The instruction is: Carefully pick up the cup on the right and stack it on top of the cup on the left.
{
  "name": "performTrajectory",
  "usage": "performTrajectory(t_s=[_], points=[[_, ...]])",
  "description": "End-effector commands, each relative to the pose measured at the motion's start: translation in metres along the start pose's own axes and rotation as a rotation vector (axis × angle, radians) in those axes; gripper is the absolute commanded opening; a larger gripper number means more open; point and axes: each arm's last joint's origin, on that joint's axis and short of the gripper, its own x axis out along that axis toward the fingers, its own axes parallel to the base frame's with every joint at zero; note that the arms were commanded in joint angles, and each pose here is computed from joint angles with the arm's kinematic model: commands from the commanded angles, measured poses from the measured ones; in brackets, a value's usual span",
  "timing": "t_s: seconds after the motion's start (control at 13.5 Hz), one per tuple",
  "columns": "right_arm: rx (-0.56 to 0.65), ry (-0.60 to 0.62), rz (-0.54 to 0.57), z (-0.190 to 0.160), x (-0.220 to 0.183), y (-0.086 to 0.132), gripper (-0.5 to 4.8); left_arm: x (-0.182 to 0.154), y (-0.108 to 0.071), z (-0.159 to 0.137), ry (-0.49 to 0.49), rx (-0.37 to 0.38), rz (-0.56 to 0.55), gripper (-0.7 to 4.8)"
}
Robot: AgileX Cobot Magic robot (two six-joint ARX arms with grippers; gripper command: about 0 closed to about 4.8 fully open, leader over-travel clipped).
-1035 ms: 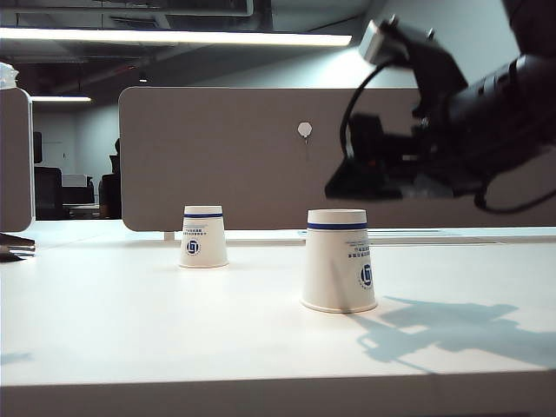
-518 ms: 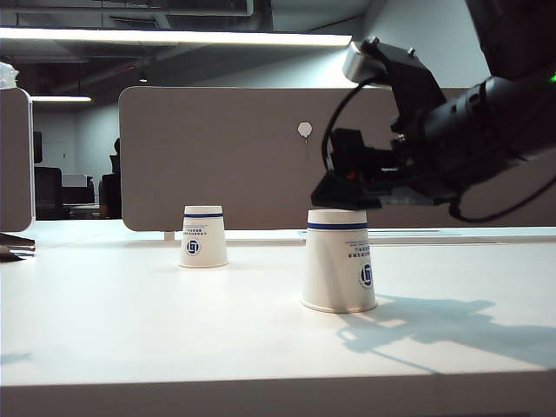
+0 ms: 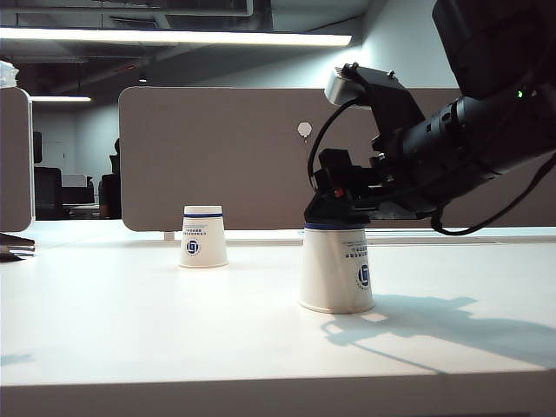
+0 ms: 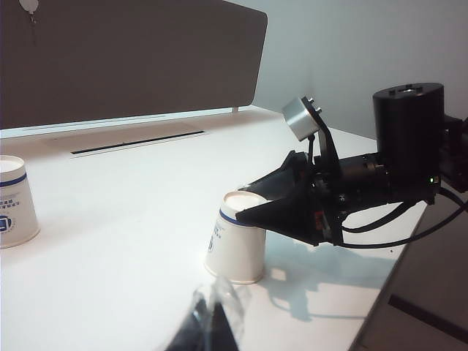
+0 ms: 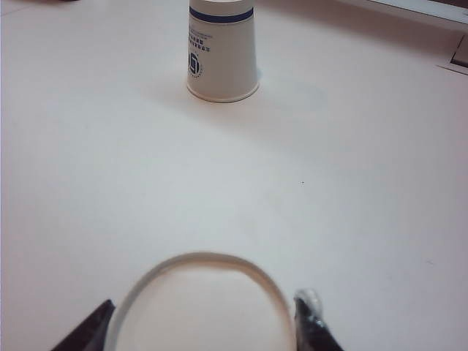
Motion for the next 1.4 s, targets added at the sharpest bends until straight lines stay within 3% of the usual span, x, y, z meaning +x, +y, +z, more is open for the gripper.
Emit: performTrajectory(t_s=[0.07,0.15,0.3,0.59,0.89,1.11,1.4], points=[[-0.002,-0.061,-0.001,0.007,0.000,0.000,2.91,0.000,-0.001,0.002,-0.011,0.016,-0.009,-0.06],[-0.030,-0.260,-0.011,0.080,0.020,-0.003,2.92,0.000,-0.001,0.002,-0.012,0.017,-0.009,-0.06],[-0.053,-0.291,0.050,0.109,0.084,-0.004,2.92,0.000,-0.001,0.002,-0.012,0.017,-0.008,-0.06],[-0.060,-0.326,0.060,0.147,0.133,-0.008,2.92,0.000,-0.001,0.002,-0.012,0.017,-0.008,-0.06],[-0.068,-0.297,0.103,0.146,0.195,-0.011,2.92,0.000,-0.001,0.002,-0.012,0.017,-0.008,-0.06],[-0.061,-0.199,0.122,0.117,0.211,-0.010,2.92,0.000,-0.001,0.002,-0.012,0.018,-0.008,-0.06],[-0.050,-0.078,0.129,0.105,0.213,-0.010,2.92,0.000,-0.001,0.002,-0.012,0.017,-0.009,-0.06]])
